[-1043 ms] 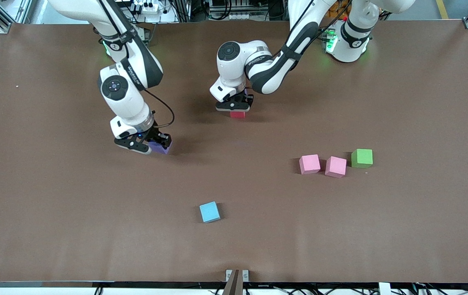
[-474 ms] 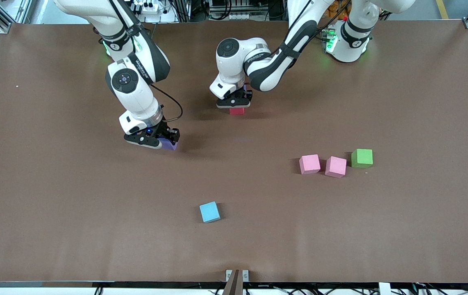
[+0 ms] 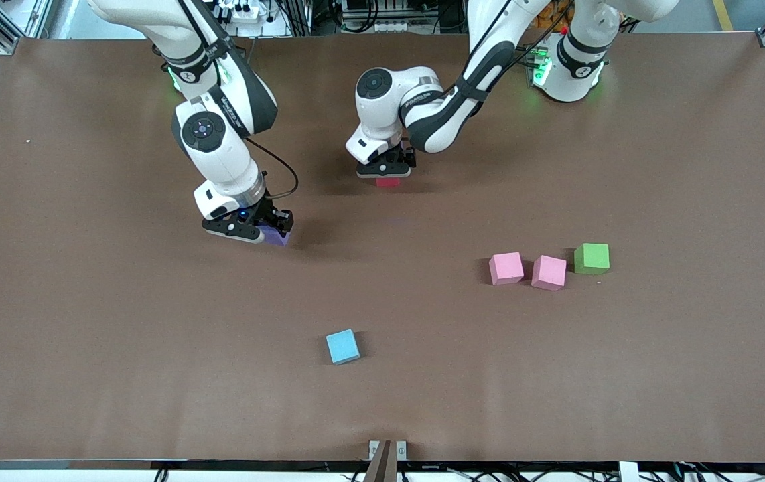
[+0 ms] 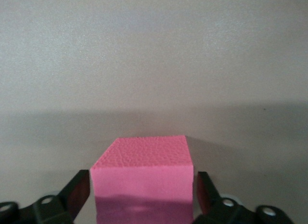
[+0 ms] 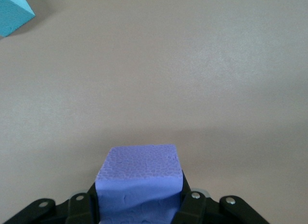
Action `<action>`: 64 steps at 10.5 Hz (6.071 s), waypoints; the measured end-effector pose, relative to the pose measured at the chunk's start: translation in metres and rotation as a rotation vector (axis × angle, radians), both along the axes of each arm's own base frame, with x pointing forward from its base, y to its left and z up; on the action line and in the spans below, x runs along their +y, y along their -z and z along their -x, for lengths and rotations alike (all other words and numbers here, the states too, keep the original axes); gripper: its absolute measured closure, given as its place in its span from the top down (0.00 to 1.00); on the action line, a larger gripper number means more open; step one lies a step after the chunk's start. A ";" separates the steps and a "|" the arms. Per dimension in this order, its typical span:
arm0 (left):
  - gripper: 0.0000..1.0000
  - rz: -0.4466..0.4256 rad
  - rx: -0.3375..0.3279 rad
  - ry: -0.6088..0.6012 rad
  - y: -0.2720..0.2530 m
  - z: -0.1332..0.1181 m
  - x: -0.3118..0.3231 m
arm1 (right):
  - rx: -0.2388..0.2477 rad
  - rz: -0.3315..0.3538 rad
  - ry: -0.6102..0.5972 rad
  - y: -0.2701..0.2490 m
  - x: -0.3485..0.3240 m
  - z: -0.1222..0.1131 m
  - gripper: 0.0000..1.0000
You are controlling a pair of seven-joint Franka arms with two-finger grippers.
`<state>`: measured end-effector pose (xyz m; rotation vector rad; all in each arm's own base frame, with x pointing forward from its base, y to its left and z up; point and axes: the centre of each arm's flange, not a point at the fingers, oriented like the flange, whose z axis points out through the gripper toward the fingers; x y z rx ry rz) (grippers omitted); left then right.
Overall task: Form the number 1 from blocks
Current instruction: 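Place purple beside red with the right gripper while the left gripper reaches pink, then grasp the pink cube with the left gripper while the right gripper withdraws, then carry the pink cube to the end of the cube column with the left gripper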
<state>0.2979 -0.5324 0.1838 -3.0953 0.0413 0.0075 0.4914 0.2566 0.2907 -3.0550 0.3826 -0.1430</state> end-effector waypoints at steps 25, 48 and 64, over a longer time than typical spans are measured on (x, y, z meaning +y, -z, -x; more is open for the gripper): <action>1.00 0.070 0.075 -0.071 -0.064 -0.289 0.296 | 0.004 0.023 -0.258 0.080 0.268 0.122 0.93; 0.64 0.057 0.049 -0.070 -0.046 -0.270 0.207 | 0.093 0.109 -0.239 -0.313 -0.206 -0.096 1.00; 0.63 0.064 0.035 0.052 -0.034 -0.142 0.012 | 0.095 0.110 -0.274 -0.317 -0.259 -0.099 1.00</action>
